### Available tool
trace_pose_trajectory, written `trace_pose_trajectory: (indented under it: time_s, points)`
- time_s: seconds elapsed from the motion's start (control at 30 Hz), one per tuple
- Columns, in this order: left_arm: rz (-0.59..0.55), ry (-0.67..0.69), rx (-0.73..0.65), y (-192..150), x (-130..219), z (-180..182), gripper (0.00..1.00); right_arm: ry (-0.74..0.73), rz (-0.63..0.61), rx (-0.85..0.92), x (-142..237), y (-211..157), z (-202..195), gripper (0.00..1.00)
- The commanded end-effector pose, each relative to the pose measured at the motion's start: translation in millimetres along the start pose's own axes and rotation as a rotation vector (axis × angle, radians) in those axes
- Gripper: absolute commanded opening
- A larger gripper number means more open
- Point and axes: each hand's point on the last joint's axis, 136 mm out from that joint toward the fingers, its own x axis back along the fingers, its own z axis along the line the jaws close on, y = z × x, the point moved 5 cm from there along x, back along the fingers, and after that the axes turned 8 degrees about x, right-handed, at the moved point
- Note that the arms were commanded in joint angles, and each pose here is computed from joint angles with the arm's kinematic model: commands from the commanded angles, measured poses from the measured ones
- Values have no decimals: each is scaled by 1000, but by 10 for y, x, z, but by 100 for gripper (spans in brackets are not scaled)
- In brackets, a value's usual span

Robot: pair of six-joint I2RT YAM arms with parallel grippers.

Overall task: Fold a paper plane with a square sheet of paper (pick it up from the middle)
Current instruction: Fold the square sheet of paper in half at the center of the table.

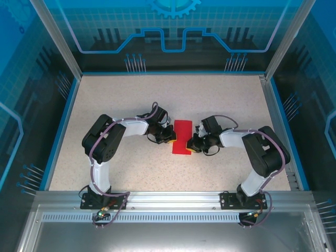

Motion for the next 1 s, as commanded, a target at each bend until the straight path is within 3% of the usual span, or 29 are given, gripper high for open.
trace_pose_trajectory:
  time_s: [0.0, 0.3, 0.63, 0.83, 0.97]
  points:
    - [63, 362, 157, -310, -228, 928, 0, -52, 74, -20, -52, -188, -127, 9]
    - [63, 365, 159, -312, -230, 941, 0, -128, 127, -13, 71, -446, -294, 9]
    - [64, 362, 159, -306, -228, 921, 0, -7, -13, 158, 193, 119, 361, 9]
    - [63, 358, 155, -293, -232, 892, 0, -18, 20, 162, -32, 247, 360, 9]
    - [64, 360, 154, -294, -237, 892, 0, -47, 74, 144, -175, 132, 264, 9]
